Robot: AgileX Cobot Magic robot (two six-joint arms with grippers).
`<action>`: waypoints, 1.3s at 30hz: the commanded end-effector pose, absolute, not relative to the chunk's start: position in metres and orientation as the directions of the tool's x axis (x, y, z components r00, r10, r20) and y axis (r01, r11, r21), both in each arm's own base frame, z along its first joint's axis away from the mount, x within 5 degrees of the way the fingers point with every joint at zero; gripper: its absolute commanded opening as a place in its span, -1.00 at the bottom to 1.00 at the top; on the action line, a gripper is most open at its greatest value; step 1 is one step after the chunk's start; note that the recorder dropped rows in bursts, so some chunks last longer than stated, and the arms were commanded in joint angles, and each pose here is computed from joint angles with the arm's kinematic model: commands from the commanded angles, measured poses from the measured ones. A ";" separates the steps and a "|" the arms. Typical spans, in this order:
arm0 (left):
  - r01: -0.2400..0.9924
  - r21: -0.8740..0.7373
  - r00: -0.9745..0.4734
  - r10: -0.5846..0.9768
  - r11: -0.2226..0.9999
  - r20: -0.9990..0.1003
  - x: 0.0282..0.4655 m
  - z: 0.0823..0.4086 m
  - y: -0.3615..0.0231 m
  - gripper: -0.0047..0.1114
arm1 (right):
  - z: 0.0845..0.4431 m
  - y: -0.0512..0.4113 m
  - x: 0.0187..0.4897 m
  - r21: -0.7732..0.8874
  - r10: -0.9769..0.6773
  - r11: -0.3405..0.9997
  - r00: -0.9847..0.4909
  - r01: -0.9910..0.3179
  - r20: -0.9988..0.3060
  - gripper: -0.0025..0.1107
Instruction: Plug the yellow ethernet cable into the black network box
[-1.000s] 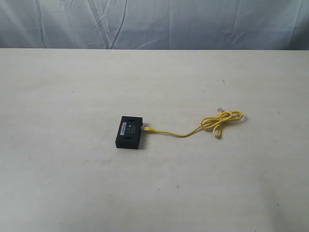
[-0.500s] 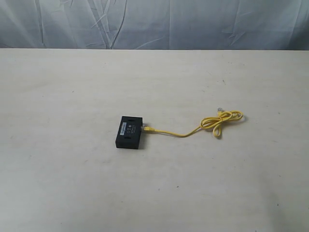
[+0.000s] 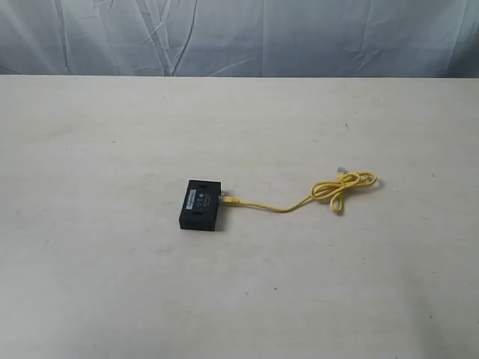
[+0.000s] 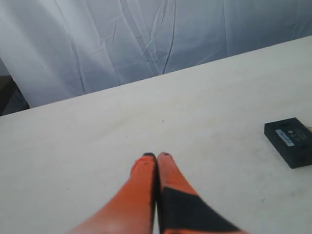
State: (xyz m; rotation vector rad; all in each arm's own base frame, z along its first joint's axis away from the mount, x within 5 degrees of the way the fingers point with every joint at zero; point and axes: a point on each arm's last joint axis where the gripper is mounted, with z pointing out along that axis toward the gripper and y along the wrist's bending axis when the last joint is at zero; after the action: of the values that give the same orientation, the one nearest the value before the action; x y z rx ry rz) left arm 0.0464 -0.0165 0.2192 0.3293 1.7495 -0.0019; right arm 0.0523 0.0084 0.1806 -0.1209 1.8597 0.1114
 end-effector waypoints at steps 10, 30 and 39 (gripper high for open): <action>0.211 0.174 -0.228 0.222 0.962 -0.948 0.052 0.181 -0.014 -0.92 | 0.180 0.008 0.052 0.013 -0.025 0.991 -0.273 -0.136 -0.962 -0.96; 0.021 -0.052 -0.242 -0.045 0.998 -0.969 0.054 0.183 -0.003 -0.92 | 0.181 0.008 0.052 0.016 -0.022 0.991 -0.271 -0.136 -0.962 -0.96; 0.021 -0.051 -0.246 -0.044 0.998 -0.968 0.054 0.183 -0.003 -0.92 | 0.181 0.008 0.052 0.016 -0.022 0.991 -0.271 -0.136 -0.962 -0.96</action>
State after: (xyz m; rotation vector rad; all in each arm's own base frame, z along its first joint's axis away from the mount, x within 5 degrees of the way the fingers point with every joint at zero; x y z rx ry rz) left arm 0.0536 -0.0024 0.1829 -0.0201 1.8339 -0.0552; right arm 0.0523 0.0085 0.1794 -0.1188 1.8636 0.1149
